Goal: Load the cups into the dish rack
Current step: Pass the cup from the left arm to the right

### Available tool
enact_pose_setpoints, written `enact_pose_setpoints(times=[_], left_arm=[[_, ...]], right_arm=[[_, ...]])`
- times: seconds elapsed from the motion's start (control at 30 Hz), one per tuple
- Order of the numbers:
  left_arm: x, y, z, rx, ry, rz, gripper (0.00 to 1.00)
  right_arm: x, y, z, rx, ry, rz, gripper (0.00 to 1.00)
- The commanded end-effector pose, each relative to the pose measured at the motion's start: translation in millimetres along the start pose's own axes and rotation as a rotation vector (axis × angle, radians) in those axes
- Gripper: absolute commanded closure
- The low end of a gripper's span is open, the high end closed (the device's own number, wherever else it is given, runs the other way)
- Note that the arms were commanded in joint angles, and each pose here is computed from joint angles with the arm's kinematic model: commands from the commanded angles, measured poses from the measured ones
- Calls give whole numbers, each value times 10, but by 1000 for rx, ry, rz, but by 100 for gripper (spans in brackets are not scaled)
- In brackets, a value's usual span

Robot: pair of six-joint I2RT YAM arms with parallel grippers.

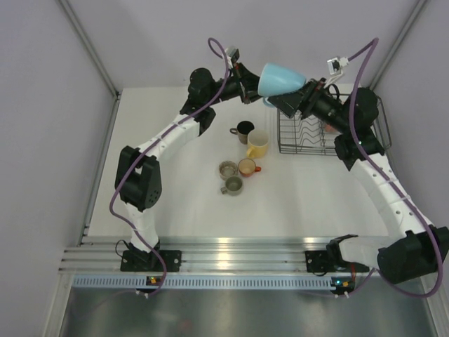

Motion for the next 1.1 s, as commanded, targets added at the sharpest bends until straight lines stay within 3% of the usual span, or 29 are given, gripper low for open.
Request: enact_pose_setpoints(times=[0.0, 0.8, 0.87, 0.93, 1.0, 1.07], left_arm=[[53, -153, -492, -87, -117, 7, 100], [120, -269, -584, -88, -130, 24, 100], [120, -257, -588, -89, -135, 20, 100], [111, -271, -605, -92, -142, 25, 100], [105, -264, -594, -89, -140, 26, 100], [99, -270, -586, -93, -139, 30, 100]], right_arm=[[118, 420, 257, 129, 16, -105, 8], [123, 575, 230, 153, 11, -133, 11], [113, 565, 220, 148, 16, -133, 20], [99, 545, 220, 142, 26, -124, 37], [96, 528, 221, 140, 33, -118, 48], [89, 507, 219, 141, 43, -108, 71]])
Point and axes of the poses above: each gripper's point midway between its finger pads, its own x axis back along the fingers, its own z axis along the line the jaws close on, y = z × x, the point moved 4 cm from there along x, back along the fingers, and after that the axes turned 10 degrees about x, right-handed, at the moved point
